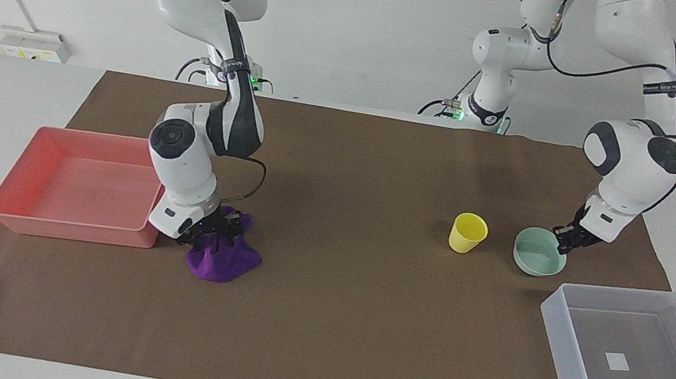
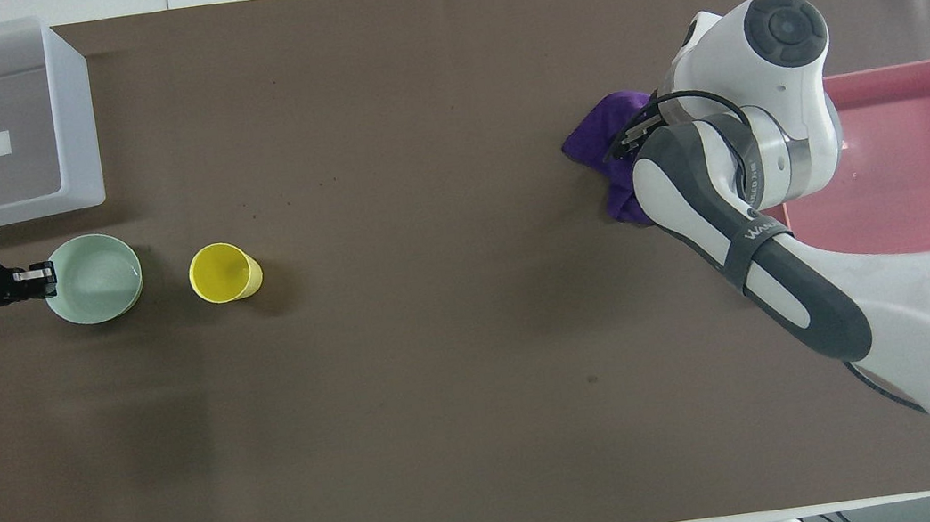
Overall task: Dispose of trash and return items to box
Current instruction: 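Put the bowl in the white box while the right gripper lifts the cloth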
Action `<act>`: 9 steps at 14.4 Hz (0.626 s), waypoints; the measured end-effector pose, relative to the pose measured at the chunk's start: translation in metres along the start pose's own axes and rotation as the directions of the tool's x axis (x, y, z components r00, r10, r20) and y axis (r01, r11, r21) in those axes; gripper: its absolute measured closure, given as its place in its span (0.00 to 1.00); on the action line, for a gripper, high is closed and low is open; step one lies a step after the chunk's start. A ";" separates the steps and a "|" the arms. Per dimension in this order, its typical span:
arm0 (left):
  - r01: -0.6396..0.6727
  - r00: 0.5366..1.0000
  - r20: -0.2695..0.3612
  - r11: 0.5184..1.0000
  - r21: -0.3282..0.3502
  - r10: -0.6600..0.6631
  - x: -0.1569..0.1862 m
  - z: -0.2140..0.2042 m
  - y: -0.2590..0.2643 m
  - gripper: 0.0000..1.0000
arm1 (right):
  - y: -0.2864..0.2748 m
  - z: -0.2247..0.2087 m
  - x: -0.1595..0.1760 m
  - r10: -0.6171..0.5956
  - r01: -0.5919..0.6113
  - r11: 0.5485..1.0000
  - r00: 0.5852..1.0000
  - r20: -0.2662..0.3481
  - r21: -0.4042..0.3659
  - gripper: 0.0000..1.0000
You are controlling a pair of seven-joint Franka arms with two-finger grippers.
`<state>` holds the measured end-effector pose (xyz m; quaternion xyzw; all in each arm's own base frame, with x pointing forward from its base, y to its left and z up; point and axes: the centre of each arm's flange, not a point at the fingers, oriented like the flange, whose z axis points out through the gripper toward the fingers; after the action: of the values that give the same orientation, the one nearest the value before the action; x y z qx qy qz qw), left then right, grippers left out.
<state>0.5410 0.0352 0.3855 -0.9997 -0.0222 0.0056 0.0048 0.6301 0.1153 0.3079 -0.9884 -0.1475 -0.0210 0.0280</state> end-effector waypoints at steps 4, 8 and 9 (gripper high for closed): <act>0.009 1.000 -0.003 1.000 -0.008 -0.009 0.011 -0.121 0.000 0.97 | 0.000 -0.001 -0.001 0.002 -0.002 1.000 1.000 0.001 0.001 0.84; 0.083 0.993 -0.078 0.994 -0.069 -0.088 0.065 -0.129 -0.018 0.97 | 0.001 -0.038 -0.004 0.005 -0.005 1.000 1.000 0.005 -0.001 0.92; 0.114 0.989 -0.089 0.989 -0.090 -0.122 0.094 -0.115 -0.032 0.97 | 0.001 -0.059 -0.007 0.006 -0.006 1.000 1.000 0.008 -0.002 0.92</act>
<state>0.6347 0.0706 0.4993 -0.9951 -0.0815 -0.0427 -0.0364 0.6214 0.1086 0.3662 -0.9890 -0.1445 -0.0173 0.0266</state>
